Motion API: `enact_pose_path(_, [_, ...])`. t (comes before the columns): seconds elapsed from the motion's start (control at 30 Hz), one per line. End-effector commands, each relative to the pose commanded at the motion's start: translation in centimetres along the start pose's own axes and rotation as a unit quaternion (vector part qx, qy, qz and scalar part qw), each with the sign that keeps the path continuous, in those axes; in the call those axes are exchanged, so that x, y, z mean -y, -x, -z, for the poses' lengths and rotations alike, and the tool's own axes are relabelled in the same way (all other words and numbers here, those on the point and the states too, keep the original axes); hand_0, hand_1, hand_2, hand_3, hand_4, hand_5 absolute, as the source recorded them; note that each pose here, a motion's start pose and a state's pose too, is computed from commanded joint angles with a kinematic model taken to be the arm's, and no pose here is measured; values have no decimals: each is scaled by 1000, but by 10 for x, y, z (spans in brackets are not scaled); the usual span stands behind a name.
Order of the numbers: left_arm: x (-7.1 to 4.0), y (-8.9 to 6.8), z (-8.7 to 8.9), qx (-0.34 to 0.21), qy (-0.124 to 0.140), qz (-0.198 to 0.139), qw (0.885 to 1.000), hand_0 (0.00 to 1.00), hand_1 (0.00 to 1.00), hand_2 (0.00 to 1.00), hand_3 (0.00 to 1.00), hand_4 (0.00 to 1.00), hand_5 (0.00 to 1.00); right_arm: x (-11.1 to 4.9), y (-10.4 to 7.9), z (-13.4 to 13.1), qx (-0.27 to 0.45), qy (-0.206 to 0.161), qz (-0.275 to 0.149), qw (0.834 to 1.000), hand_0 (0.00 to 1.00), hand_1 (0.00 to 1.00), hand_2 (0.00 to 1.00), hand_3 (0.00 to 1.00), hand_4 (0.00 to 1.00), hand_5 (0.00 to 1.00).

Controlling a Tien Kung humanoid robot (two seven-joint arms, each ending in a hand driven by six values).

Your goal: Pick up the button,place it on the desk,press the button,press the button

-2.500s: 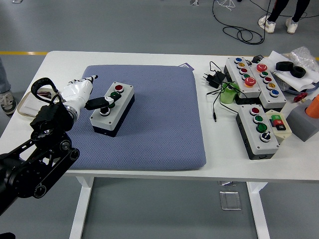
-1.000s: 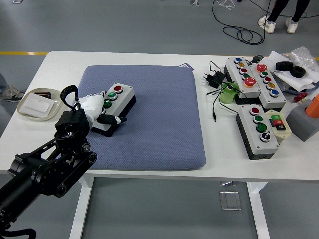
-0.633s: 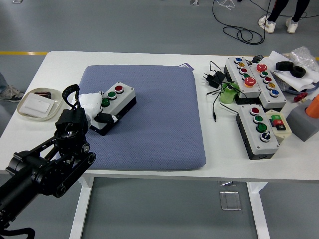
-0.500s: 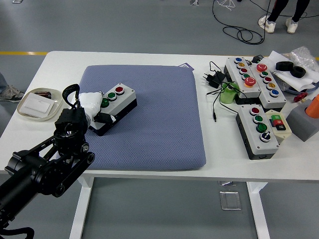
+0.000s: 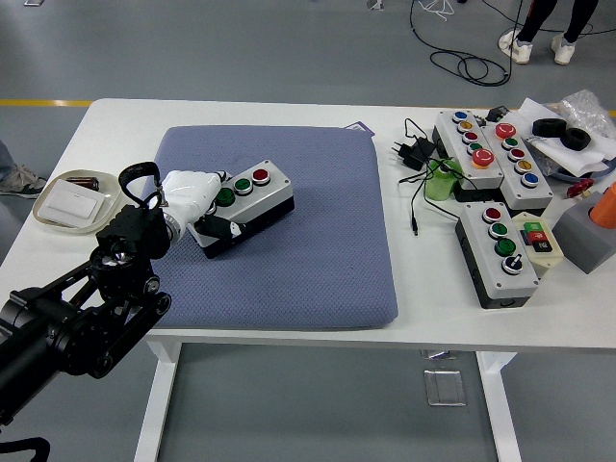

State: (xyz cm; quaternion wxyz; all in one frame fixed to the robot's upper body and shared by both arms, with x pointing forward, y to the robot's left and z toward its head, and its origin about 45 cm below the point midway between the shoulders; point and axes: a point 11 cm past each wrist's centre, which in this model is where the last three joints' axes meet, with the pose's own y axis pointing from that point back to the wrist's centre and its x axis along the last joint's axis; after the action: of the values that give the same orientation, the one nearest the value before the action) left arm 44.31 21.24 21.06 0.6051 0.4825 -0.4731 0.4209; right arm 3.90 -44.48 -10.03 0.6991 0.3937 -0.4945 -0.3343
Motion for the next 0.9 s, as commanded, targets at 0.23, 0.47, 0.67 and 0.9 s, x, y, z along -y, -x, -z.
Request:
enact_pose_path(0.23, [1,-11,-6,-4,99,-40,994,446,229,150,256,258,2,0,0,1,-1,-1,0,1000,642,451,615,559,303,216])
enact_pose_path(0.47, [0,-8,-9,16,172,-7,985,451,232,152,264,251,2,-1,-1,3,0,-3,0,1000,642,451,615,559,303,216])
enact_pose_path(0.67, [1,-3,-15,41,194,15,980,508,295,203,289,285,2,-1,-1,4,0,-4,0,1000,642,451,615,559,302,217])
enact_pose_path(0.9, [0,2,-21,51,209,33,976,647,588,519,548,104,2,-1,-1,5,0,-5,-1,1000,643,451,615,559,303,217])
